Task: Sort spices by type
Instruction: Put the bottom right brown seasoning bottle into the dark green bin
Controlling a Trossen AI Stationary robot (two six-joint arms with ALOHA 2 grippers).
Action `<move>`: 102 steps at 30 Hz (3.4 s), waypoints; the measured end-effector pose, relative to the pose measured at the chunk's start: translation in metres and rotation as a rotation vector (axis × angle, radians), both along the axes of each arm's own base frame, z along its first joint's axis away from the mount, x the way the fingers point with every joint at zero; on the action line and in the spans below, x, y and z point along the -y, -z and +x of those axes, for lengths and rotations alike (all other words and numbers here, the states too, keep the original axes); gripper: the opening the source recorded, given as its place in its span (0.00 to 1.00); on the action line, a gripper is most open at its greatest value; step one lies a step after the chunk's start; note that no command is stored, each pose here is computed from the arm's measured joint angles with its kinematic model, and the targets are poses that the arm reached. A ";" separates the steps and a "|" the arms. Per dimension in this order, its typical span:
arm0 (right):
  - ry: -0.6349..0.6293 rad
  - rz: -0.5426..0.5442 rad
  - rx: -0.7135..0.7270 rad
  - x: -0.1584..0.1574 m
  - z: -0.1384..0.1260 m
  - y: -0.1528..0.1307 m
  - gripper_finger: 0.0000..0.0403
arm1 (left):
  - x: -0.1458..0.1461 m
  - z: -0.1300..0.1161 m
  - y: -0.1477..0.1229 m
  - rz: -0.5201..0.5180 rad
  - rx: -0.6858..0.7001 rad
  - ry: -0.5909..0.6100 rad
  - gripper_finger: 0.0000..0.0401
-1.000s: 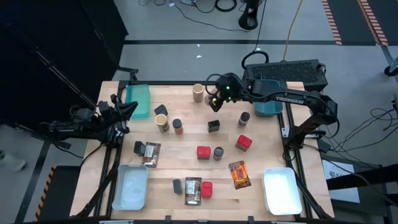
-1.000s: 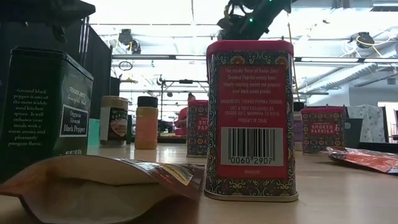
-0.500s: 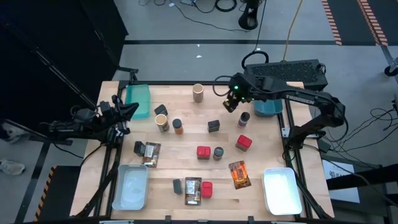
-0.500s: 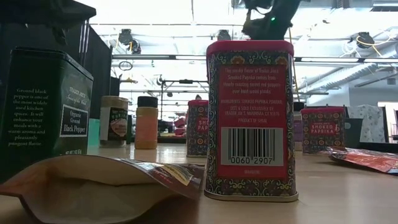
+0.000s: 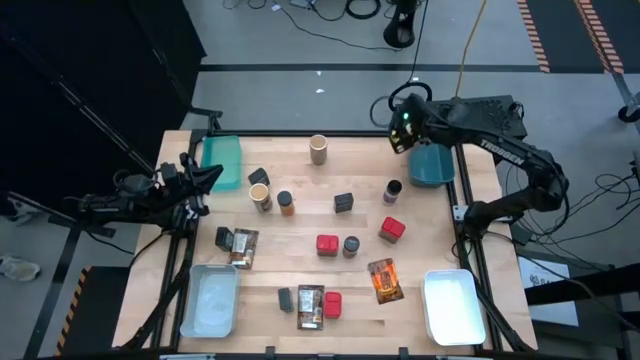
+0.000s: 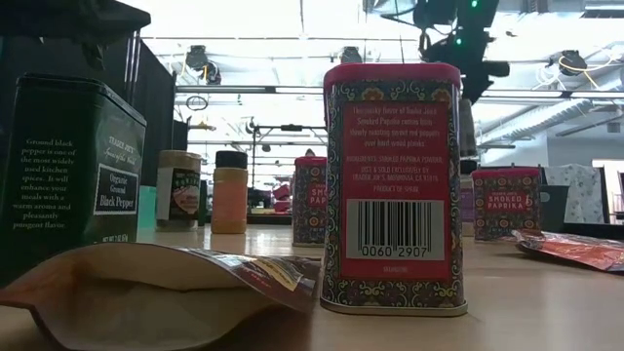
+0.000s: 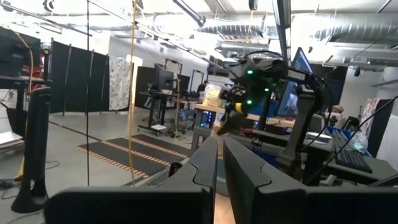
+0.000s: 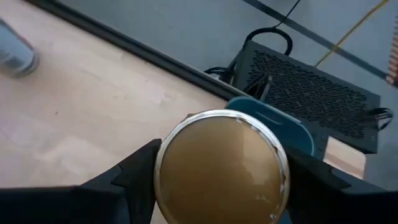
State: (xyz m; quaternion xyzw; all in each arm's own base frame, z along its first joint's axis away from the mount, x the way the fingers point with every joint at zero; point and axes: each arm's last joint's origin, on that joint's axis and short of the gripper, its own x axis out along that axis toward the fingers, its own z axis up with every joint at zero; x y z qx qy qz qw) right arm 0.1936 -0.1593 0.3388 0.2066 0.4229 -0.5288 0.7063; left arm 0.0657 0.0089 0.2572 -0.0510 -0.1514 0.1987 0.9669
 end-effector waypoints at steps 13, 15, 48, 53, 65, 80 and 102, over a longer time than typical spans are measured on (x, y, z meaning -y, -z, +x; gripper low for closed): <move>0.023 0.043 0.138 0.041 -0.034 0.046 0.62 | 0.000 0.001 0.004 -0.022 -0.035 0.009 0.07; 0.046 0.067 0.117 0.043 -0.040 0.057 0.62 | 0.000 0.002 0.005 -0.042 -0.036 0.015 0.07; 0.170 0.053 0.161 0.040 -0.069 0.099 0.62 | 0.000 0.004 0.016 -0.130 -0.107 0.038 0.07; 0.202 0.047 0.183 0.042 -0.070 0.099 0.62 | 0.000 0.004 0.015 -0.130 -0.101 0.039 0.07; 0.229 0.070 0.170 0.051 -0.068 0.109 0.62 | 0.000 0.003 0.014 -0.130 -0.091 0.036 0.07; 0.217 0.085 0.205 0.059 -0.071 0.113 0.62 | 0.000 0.003 0.014 -0.129 -0.091 0.034 0.07; 0.204 0.071 0.196 0.060 -0.071 0.112 0.62 | 0.000 0.003 0.014 -0.130 -0.091 0.034 0.07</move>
